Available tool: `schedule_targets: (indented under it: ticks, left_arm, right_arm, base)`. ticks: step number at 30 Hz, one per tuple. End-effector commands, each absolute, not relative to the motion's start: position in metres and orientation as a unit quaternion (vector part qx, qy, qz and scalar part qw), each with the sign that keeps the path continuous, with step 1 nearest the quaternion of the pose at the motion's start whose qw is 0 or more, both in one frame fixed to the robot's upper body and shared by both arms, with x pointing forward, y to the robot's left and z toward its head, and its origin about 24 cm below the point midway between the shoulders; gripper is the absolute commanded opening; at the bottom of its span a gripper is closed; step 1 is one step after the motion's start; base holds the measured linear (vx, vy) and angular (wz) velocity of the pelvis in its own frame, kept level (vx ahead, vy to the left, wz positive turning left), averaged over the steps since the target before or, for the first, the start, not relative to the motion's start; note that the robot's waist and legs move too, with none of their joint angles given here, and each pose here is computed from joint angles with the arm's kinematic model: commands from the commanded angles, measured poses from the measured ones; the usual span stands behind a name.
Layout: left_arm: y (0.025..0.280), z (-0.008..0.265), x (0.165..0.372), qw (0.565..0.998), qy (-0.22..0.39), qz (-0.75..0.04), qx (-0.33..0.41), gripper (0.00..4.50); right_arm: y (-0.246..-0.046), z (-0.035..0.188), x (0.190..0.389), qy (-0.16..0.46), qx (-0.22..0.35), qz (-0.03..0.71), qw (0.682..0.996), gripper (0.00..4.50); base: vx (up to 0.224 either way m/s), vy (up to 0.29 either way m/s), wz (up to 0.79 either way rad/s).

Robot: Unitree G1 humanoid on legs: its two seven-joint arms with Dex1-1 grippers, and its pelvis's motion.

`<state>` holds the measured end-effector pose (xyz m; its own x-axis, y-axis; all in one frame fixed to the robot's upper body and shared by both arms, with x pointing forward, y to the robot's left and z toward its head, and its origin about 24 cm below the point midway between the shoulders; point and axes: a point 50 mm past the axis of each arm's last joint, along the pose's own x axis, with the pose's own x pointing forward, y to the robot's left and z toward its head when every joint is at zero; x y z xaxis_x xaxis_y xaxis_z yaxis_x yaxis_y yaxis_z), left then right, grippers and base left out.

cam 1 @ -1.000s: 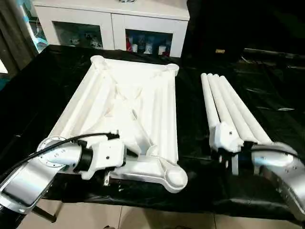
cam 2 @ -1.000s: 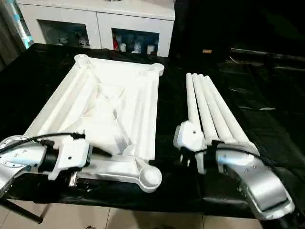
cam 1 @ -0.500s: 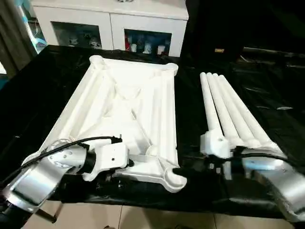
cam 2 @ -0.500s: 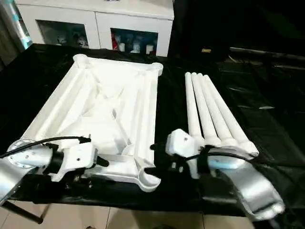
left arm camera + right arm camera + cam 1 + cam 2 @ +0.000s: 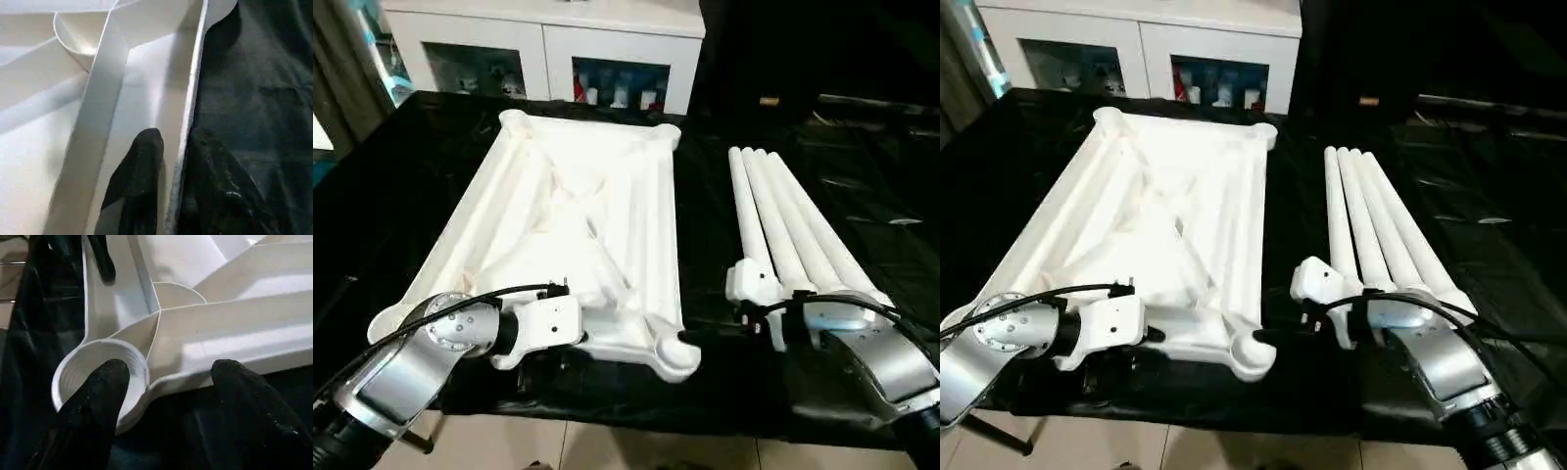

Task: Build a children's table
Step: Move table base

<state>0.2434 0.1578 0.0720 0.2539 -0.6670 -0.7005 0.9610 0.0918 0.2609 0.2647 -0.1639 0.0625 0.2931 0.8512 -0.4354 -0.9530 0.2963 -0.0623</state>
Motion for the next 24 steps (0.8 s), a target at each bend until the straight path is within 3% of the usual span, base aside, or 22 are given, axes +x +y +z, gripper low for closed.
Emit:
schedule_targets:
  ticks: [1, 7, 9, 13, 14, 16, 18, 21, 24]
  left_arm:
    - [0.157, 0.081, 0.25, 0.718, 0.179, -0.561, 0.37, 0.84]
    - [0.154, 0.085, 0.252, 0.722, 0.157, -0.565, 0.367, 0.39]
    - [0.153, 0.087, 0.253, 0.73, 0.148, -0.564, 0.356, 0.27]
    - [0.154, 0.087, 0.254, 0.735, 0.146, -0.563, 0.348, 0.06]
    - [0.155, 0.086, 0.255, 0.738, 0.147, -0.562, 0.344, 0.02]
    - [0.157, 0.085, 0.256, 0.74, 0.147, -0.561, 0.341, 0.02]
    - [0.157, 0.087, 0.257, 0.742, 0.143, -0.562, 0.337, 0.02]
    - [0.157, 0.087, 0.258, 0.745, 0.14, -0.561, 0.333, 0.02]
    - [0.157, 0.086, 0.261, 0.752, 0.135, -0.556, 0.327, 0.02]
  right_arm:
    - [-0.17, 0.065, 0.269, 0.152, -0.165, 0.569, 0.791, 3.11]
    - [-0.168, 0.068, 0.274, 0.105, -0.135, 0.569, 0.804, 3.11]
    - [-0.165, 0.078, 0.293, 0.039, -0.115, 0.509, 0.852, 3.11]
    - [-0.161, 0.081, 0.309, 0.019, -0.108, 0.453, 0.885, 3.11]
    - [-0.151, 0.081, 0.307, 0.016, -0.106, 0.435, 0.894, 3.11]
    - [-0.119, 0.097, 0.288, -0.015, -0.105, 0.463, 0.88, 3.11]
    - [-0.105, 0.114, 0.285, -0.033, -0.095, 0.487, 0.868, 3.11]
    - [-0.092, 0.129, 0.285, -0.045, -0.088, 0.503, 0.858, 3.11]
    - [-0.089, 0.129, 0.284, -0.039, -0.091, 0.507, 0.856, 3.11]
  base:
    - [0.0, 0.0, 0.0]
    - [0.0, 0.0, 0.0]
    - [0.0, 0.0, 0.0]
    - [0.0, 0.0, 0.0]
    - [0.0, 0.0, 0.0]
    - [0.0, 0.0, 0.0]
    - [0.0, 0.0, 0.0]
    - [0.0, 0.0, 0.0]
    - [0.0, 0.0, 0.0]
